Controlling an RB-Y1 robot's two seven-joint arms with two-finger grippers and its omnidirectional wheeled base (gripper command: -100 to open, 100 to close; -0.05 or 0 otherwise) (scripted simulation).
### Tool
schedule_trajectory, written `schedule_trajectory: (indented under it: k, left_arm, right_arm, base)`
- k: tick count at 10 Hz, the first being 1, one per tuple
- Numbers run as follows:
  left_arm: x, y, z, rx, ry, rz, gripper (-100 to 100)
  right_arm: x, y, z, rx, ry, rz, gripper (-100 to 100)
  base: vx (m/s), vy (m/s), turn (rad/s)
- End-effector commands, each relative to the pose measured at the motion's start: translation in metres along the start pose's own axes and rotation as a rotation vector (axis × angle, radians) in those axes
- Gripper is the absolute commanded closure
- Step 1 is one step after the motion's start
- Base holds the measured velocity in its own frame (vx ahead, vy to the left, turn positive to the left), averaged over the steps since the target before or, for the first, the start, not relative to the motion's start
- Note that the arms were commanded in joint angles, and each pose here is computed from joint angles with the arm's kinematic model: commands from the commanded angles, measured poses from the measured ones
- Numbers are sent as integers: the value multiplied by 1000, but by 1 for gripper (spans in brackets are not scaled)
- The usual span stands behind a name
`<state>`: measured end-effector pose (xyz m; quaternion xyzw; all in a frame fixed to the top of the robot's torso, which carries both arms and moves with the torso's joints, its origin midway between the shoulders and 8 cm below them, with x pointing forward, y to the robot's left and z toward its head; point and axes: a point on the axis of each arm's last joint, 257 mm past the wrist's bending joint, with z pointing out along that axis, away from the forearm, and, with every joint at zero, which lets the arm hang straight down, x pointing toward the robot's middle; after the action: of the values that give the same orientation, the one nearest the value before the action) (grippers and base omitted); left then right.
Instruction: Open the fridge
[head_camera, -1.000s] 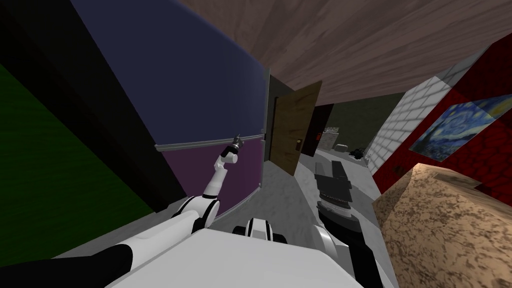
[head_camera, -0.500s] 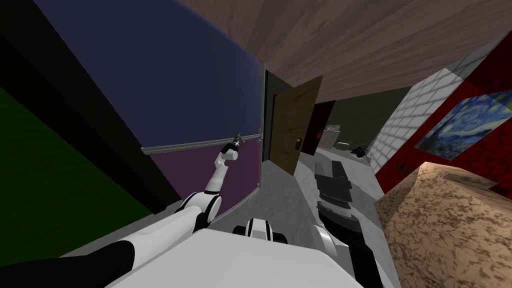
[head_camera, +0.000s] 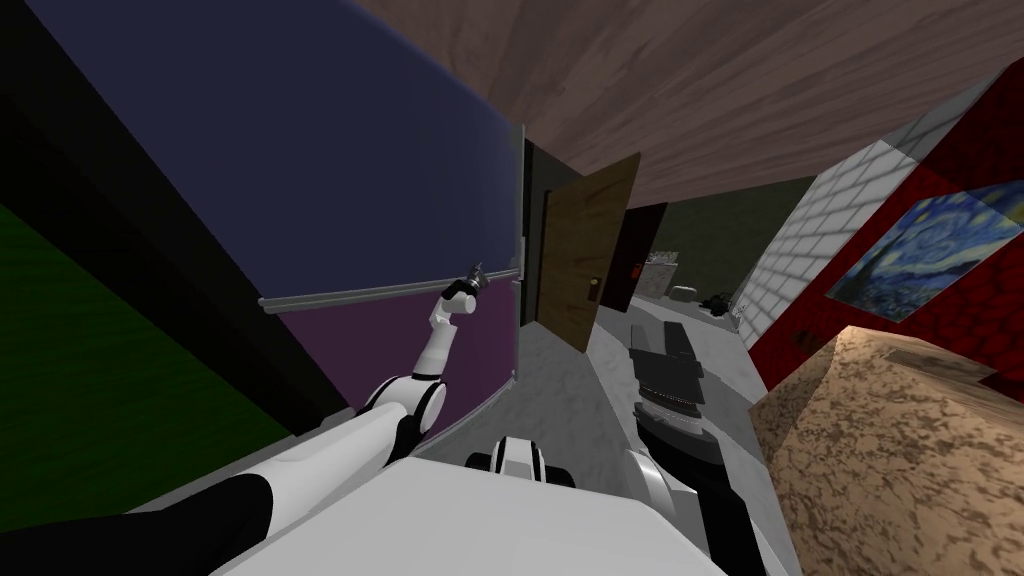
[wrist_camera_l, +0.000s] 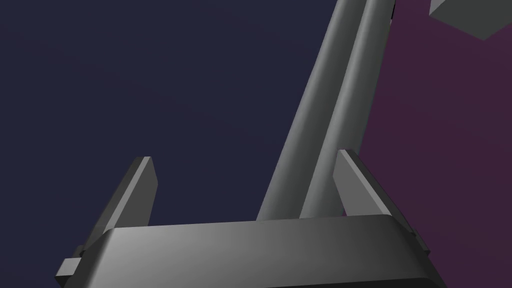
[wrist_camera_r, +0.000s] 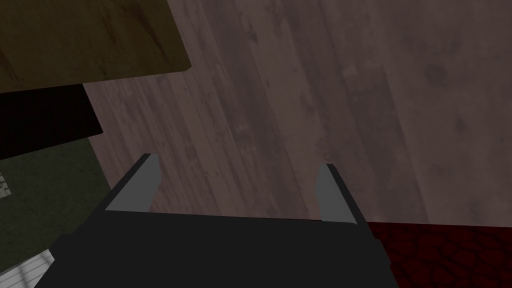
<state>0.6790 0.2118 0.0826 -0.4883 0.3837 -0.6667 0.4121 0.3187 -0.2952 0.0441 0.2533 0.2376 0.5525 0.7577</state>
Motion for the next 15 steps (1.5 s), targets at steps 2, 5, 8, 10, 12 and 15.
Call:
schedule_trajectory:
  k: [2,5,8,10,12,15]
  left_arm:
    - [8,-7,6,-30,0,-33,-100]
    - [11,-8,10,-57,-2,-57,-100]
    - [15,-10,13,-81,-3,-79,-100]
    - [19,-12,15,-98,-3,-95,-100]
    - [22,-14,17,-116,-3,-112,-100]
    - [29,-16,20,-151,-3,-141,-100]
  right_arm:
    - [0,0,0,0,0,0,0]
    - [0,0,0,0,0,0,0]
    - [0,0,0,0,0,0,0]
    - [0,0,0,0,0,0,0]
    - [0,0,0,0,0,0,0]
    - [0,0,0,0,0,0,0]
  base:
    - [50,-47,1]
    - [34,-40,7]
    - [40,-38,4]
    - [31,-40,4]
    - [59,-51,10]
    - [49,-51,2]
